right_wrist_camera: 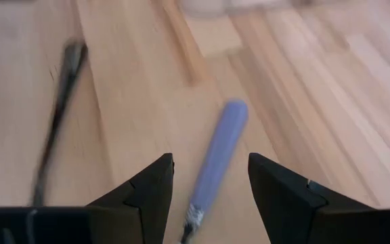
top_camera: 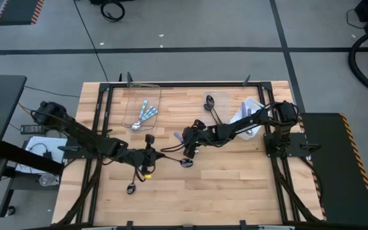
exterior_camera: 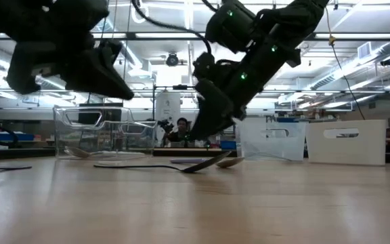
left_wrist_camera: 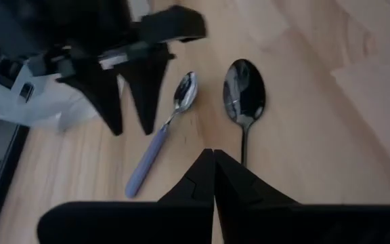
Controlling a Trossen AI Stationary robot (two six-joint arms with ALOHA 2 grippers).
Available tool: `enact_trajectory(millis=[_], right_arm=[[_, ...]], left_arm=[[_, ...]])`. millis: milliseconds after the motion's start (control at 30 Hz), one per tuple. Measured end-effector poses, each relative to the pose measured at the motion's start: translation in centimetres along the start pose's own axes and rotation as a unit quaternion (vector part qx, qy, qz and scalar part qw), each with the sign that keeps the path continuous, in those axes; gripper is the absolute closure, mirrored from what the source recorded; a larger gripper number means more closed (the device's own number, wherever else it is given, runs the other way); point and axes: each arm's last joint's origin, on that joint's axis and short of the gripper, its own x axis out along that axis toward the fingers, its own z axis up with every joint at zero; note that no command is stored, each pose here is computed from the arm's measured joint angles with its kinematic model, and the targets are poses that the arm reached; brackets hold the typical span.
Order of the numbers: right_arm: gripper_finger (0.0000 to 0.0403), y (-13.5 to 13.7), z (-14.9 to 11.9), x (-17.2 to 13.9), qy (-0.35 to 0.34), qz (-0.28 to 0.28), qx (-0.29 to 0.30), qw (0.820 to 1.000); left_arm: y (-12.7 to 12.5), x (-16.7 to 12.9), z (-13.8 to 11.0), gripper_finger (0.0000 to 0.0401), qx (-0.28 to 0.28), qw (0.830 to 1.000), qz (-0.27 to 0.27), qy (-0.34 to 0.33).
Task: Sort silverware by color (type)
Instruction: Put the purple spoon into the white bin
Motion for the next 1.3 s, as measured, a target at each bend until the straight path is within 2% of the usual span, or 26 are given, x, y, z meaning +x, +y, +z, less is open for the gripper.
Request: enact_trajectory(millis=[133,500,733,800,933,1200,1300], right_arm=[[0.0202,0.1,-0.2,0.6,-0.004,0.002,-0.006,1.000],[0.0202,0.2,-1.7,2.3,0.018,-0.011,-0.024,0.999],[0.0214,-0.1,-2.6,2.2,0.079,0.004,0.045,0.996],[0.0223,-0.2,-2.7,2.2,0.092,0.008,0.066,0.994],[0.0255,-0.1,-2.8,2.0,0.101,0.011,0.066,0.993],[0.0361,-0.2,-2.6,1.5,0.107,0.027,0.053,0.992],[0.0365,-0.1,-2.5,1.1,0.113,0.042,0.047,0.992]], left_arm=[[-0.4,0.0,-1.9,0.0392,-0.027,1.000,0.003,-0.013],[-0.3,-1.1,-3.7,0.0392,-0.076,0.996,0.005,-0.038],[-0.1,-2.1,-4.0,0.0392,-0.119,0.992,-0.001,-0.052],[-0.2,-2.1,-4.0,0.0392,-0.134,0.990,-0.005,-0.053],[-0.3,-2.2,-3.8,0.0392,-0.146,0.988,-0.009,-0.058],[-0.4,-2.3,-3.8,0.0392,-0.139,0.988,-0.013,-0.059],[-0.4,-2.3,-3.8,0.0392,-0.139,0.988,-0.013,-0.059]])
